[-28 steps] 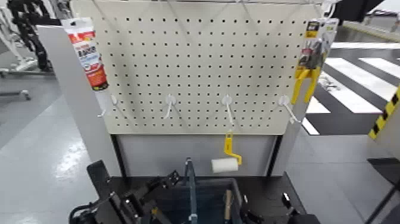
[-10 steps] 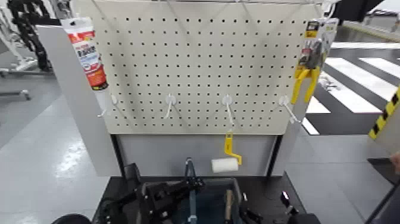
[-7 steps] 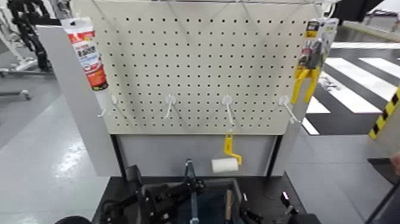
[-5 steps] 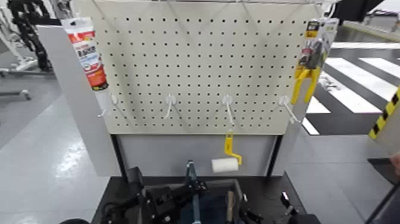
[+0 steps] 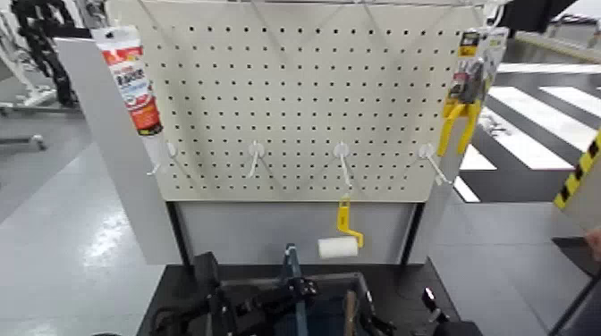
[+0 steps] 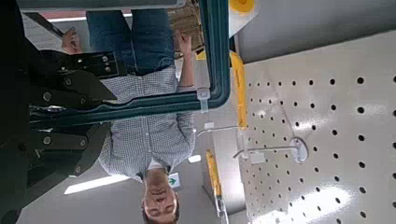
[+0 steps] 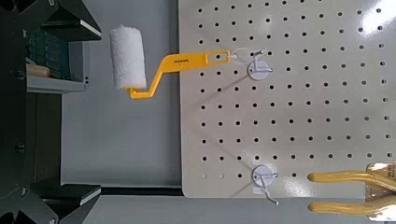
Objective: Grasp the handle of the crate.
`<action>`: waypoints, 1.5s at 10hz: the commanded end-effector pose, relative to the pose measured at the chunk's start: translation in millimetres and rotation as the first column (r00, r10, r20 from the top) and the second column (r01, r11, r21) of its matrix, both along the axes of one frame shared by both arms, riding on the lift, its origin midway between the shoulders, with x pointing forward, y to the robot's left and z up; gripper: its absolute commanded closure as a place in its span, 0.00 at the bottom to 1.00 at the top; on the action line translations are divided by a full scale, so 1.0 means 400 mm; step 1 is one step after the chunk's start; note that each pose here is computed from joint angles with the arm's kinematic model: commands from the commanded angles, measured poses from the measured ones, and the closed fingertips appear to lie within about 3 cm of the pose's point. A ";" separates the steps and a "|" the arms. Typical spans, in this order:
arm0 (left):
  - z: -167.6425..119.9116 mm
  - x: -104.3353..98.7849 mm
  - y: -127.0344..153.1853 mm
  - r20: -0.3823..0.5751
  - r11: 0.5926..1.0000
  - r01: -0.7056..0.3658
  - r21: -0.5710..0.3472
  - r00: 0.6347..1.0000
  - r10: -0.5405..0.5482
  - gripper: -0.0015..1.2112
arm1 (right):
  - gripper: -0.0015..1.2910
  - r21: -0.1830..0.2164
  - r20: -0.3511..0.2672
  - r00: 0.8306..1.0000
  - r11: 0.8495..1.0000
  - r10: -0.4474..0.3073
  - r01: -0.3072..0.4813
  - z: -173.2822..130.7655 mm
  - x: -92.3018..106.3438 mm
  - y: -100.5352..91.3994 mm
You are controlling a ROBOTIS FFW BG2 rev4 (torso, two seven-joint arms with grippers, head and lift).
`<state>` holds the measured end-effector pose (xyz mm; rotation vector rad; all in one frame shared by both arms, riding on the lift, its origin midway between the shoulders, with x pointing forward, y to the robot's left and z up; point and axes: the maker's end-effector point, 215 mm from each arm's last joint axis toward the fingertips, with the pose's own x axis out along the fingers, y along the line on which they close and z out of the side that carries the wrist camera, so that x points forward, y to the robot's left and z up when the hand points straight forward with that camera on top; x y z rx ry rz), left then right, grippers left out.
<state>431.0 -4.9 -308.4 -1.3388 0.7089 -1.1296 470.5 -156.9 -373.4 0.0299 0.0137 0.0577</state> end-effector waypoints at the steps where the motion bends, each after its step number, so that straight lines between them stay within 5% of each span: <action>1: 0.025 -0.046 -0.019 0.000 0.999 0.051 -0.021 0.999 -0.051 0.97 | 0.12 -0.002 0.000 1.000 1.000 -0.002 0.002 0.000 -0.001 0.000; 6: 0.085 -0.085 -0.032 0.034 0.994 0.095 -0.052 0.995 -0.093 0.97 | 0.12 -0.014 0.004 1.000 1.000 0.000 0.000 0.001 -0.001 0.002; 15: 0.083 -0.090 -0.033 0.017 0.993 0.090 -0.075 0.996 -0.089 0.97 | 0.12 -0.025 0.028 1.000 1.000 -0.001 0.002 0.016 -0.002 0.004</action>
